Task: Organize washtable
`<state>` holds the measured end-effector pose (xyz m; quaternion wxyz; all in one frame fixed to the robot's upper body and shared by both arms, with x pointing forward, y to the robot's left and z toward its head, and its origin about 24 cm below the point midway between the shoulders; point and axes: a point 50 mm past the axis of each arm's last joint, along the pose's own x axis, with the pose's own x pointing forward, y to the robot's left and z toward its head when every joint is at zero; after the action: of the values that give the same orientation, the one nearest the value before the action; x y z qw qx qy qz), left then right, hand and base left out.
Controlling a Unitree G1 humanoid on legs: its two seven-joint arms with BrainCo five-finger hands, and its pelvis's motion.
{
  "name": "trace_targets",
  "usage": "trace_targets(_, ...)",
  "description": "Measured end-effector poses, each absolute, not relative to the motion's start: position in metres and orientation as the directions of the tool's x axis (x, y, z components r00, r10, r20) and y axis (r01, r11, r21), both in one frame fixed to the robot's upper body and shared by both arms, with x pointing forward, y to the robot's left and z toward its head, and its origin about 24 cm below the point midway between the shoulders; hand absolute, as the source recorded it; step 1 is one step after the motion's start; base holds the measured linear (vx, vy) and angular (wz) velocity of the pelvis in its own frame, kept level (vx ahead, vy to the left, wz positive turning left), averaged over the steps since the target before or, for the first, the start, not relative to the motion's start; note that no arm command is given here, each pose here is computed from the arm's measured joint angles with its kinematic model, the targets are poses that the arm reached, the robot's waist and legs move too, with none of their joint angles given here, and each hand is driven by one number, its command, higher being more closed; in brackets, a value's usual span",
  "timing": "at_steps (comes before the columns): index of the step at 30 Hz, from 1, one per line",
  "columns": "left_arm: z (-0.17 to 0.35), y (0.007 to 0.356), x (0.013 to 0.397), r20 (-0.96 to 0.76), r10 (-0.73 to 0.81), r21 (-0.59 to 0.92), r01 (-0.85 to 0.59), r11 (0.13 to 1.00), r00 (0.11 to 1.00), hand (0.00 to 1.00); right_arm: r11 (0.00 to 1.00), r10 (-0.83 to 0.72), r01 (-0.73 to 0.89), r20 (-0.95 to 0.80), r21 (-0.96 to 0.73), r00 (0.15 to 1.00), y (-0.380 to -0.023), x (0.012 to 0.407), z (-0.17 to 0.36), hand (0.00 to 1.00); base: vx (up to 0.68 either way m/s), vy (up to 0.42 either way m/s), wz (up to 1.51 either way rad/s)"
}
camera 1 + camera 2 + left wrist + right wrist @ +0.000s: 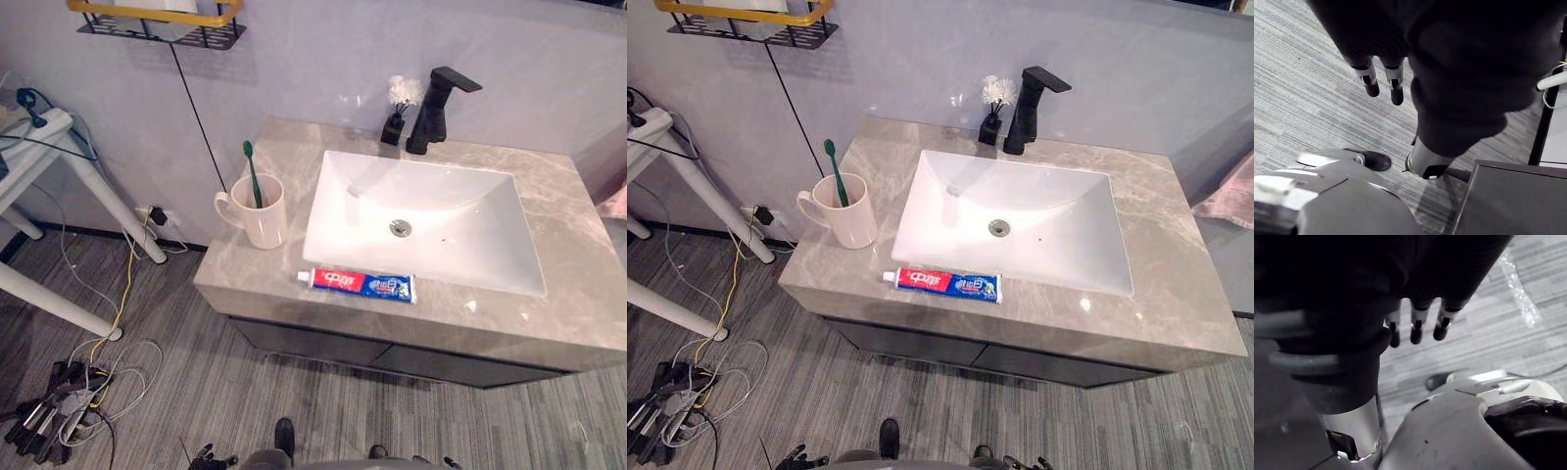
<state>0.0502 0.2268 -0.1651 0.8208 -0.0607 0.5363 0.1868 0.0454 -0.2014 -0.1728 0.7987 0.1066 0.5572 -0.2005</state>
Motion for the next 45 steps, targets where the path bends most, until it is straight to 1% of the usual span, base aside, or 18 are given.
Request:
trace_targets(5,-0.165,0.226,0.05,-0.905,0.24,0.101,-0.369,0.924,0.352,0.0,0.871,-0.209,0.489,-0.937,-0.048,0.28,-0.202,0.041,-0.174,0.0,0.13,-0.018,-0.14)
trace_targets(9,-0.166,0.226,0.05,-0.907,0.238,0.101,-0.368,0.924,0.349,0.0,0.784,-0.234,0.62,-0.939,-0.029,0.251,-0.204,0.033,-0.174,0.0,0.03,-0.043,-0.2)
trace_targets(12,-0.167,0.224,0.049,-0.913,0.231,0.099,-0.369,0.924,0.335,0.0,0.623,-0.295,0.781,-0.94,-0.055,0.169,-0.219,0.009,-0.173,0.0,-0.04,-0.038,-0.17)
trace_targets(17,-0.168,0.224,0.046,-0.918,0.23,0.098,-0.376,0.922,0.325,0.0,0.386,-0.365,0.919,-0.928,-0.08,0.073,-0.24,-0.018,-0.168,0.0,-0.13,-0.037,-0.15)
trace_targets(20,-0.169,0.222,0.043,-0.92,0.229,0.094,-0.389,0.916,0.317,0.0,0.254,-0.402,0.964,-0.915,-0.078,0.032,-0.251,-0.028,-0.165,0.0,-0.17,-0.018,-0.08)
trace_targets(22,-0.17,0.22,0.037,-0.925,0.232,0.091,-0.416,0.905,0.303,0.0,0.105,-0.449,0.992,-0.893,-0.077,-0.022,-0.268,-0.041,-0.159,0.0,-0.12,0.002,-0.05)
trace_targets(23,-0.17,0.22,0.036,-0.925,0.232,0.09,-0.418,0.904,0.302,0.0,0.063,-0.462,0.995,-0.886,-0.074,-0.036,-0.273,-0.044,-0.157,0.0,-0.1,0.001,-0.02)
trace_targets(24,-0.17,0.218,0.034,-0.928,0.227,0.088,-0.418,0.904,0.297,0.0,-0.061,-0.509,0.997,-0.857,-0.056,-0.079,-0.292,-0.051,-0.149,0.0,-0.07,-0.003,0.01)
trace_targets(25,-0.17,0.218,0.031,-0.929,0.23,0.092,-0.419,0.903,0.291,0.0,-0.12,-0.547,0.992,-0.832,-0.03,-0.091,-0.307,-0.051,-0.142,0.0,-0.06,-0.007,0.03)
trace_targets(27,-0.17,0.22,0.026,-0.931,0.238,0.1,-0.432,0.896,0.278,0.0,-0.167,-0.606,0.986,-0.789,0.003,-0.101,-0.329,-0.049,-0.132,0.0,0.01,-0.008,-0.01)
trace_targets(29,-0.17,0.22,0.024,-0.932,0.239,0.104,-0.432,0.896,0.273,0.0,-0.171,-0.685,0.985,-0.722,0.03,-0.097,-0.352,-0.041,-0.116,0.0,0.05,0.001,-0.14)
trace_targets(32,-0.171,0.22,0.021,-0.935,0.24,0.108,-0.436,0.894,0.262,0.0,-0.011,-0.867,0.997,-0.498,0.083,0.032,-0.395,0.002,-0.067,0.0,0.11,0.006,-0.1)
trace_targets(33,-0.171,0.22,0.021,-0.935,0.24,0.111,-0.429,0.897,0.26,0.0,0.054,-0.928,0.995,-0.363,0.089,0.083,-0.409,0.021,-0.038,0.0,0.11,0.002,0.01)
trace_targets(34,-0.171,0.22,0.021,-0.935,0.239,0.112,-0.425,0.898,0.261,0.0,0.071,-0.952,0.993,-0.291,0.089,0.094,-0.414,0.028,-0.023,0.0,0.16,-0.008,0.08)
trace_targets(35,-0.171,0.22,0.021,-0.935,0.239,0.113,-0.418,0.901,0.262,0.0,0.099,-0.988,0.989,-0.111,0.112,0.111,-0.422,0.05,0.016,0.0,0.14,-0.014,0.12)
trace_targets(38,-0.17,0.22,0.023,-0.934,0.238,0.117,-0.401,0.908,0.265,0.0,0.095,-0.995,0.987,0.039,0.126,0.091,-0.422,0.077,0.048,0.0,0.12,-0.026,0.22)
trace_targets(41,-0.17,0.22,0.024,-0.934,0.238,0.117,-0.401,0.909,0.265,0.0,0.085,-0.994,0.99,0.084,0.115,0.076,-0.421,0.089,0.058,0.0,0.08,-0.012,0.16)
trace_targets(45,-0.171,0.218,0.023,-0.938,0.231,0.114,-0.401,0.909,0.259,0.0,0.161,-0.959,0.981,0.253,0.107,0.13,-0.411,0.112,0.097,0.0,0.04,0.007,0.04)
